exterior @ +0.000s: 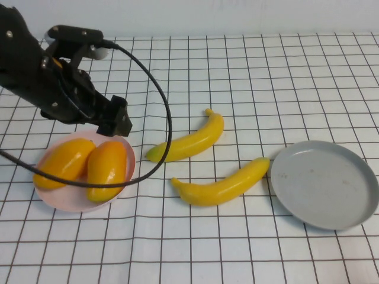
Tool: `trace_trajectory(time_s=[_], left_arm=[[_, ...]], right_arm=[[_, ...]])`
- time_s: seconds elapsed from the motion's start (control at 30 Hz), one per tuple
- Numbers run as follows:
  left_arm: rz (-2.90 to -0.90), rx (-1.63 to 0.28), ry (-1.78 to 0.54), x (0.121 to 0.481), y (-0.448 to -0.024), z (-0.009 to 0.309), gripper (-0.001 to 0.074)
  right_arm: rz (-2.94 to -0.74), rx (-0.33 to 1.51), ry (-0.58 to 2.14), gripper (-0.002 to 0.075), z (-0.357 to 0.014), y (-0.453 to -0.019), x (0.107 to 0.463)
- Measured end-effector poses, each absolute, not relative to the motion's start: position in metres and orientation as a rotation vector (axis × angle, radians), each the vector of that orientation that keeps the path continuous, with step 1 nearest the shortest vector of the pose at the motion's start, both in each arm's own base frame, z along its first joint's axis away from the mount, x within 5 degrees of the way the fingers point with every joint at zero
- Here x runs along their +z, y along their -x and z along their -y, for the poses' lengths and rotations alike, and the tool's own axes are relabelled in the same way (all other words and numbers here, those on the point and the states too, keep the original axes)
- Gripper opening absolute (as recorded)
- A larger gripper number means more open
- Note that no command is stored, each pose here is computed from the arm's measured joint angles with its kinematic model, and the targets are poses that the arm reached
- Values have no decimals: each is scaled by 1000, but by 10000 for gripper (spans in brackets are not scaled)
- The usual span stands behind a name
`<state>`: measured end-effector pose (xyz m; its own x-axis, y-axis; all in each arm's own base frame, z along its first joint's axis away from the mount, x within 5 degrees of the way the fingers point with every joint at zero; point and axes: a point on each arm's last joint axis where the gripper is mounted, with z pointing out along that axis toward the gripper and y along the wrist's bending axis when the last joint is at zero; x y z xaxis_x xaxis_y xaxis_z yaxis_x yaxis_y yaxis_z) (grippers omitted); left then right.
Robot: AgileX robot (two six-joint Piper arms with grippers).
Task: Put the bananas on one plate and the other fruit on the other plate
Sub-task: Put another type of fruit in the right plate
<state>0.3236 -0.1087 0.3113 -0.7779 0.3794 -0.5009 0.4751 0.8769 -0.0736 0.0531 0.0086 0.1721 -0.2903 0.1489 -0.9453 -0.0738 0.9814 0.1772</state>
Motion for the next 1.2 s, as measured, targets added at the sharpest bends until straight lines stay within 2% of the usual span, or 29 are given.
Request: trace_trajectory(time_s=[0.1,0.17,0.23,0.27,0.3,0.37,0.5,0.73,0.9,1.2], left_arm=[[-2483,-302,-651,330,-299,109,613],[-2419,-305,-636,341,-278,103,461],[-2363,-320,-613,347,-255,96,261],[-2342,-328,-603,348,-245,94,185],[-2317,-339,-591,349,-232,90,121],[-2269,-351,-557,349,-206,83,52],[-2211,-370,-436,346,-156,65,12],[-2021,-303,-471,333,-88,42,0],[-1946,-272,-380,313,-63,28,0],[-1611,-168,-269,253,-47,14,-1]], right_arm=[[-1853,217,-55,-15,-9,-53,172],[-1853,217,-55,-15,-9,-53,172],[-1853,217,-55,-15,-9,-53,172],[-1853,217,-55,-15,-9,-53,172],[-1853,217,-55,-15,-9,-53,172],[-1853,217,-55,-15,-9,-53,172],[-1853,217,-55,-15,-9,-53,172],[-1853,219,-52,-15,-9,-53,172],[-1853,219,-52,-15,-9,-53,172],[-1853,219,-52,-15,-9,-53,172]])
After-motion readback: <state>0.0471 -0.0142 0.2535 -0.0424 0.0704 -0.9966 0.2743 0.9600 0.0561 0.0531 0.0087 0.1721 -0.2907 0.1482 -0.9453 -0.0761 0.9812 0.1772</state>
